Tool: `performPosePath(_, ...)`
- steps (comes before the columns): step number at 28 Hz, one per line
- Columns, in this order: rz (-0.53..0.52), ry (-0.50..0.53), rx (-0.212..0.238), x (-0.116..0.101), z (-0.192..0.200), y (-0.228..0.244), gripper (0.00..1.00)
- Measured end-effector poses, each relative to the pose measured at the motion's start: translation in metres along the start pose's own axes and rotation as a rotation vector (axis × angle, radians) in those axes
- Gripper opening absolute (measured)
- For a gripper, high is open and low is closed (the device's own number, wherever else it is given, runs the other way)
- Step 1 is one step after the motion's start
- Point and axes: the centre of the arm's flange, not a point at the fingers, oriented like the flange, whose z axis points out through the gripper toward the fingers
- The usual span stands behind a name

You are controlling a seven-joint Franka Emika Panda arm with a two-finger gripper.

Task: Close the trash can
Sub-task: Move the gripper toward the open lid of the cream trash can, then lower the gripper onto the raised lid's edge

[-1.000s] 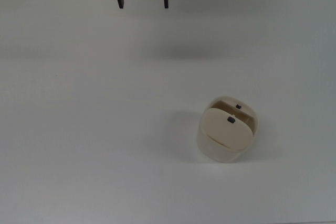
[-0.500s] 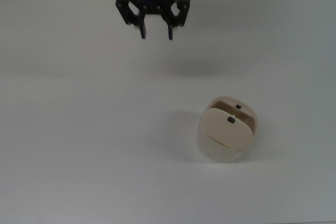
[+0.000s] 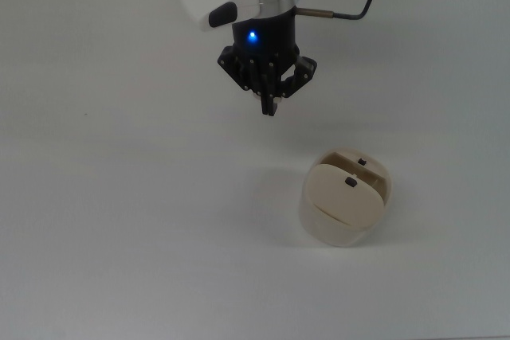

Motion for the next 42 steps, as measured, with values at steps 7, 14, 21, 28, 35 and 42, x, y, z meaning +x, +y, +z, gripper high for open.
performPosePath(7,0.108,0.095,0.035,0.016,-0.011,-0.014,0.01)
performPosePath(14,0.191,0.196,0.015,0.015,-0.001,-0.037,0.01)
performPosePath(21,0.248,0.234,0.008,0.016,0.022,-0.057,0.01)
performPosePath(28,0.297,0.274,0.035,0.027,0.03,-0.064,0.01)
performPosePath(35,0.3,0.314,0.028,0.025,0.034,-0.078,0.01)
performPosePath(42,0.248,0.302,0.001,0.012,0.063,-0.099,0.01)
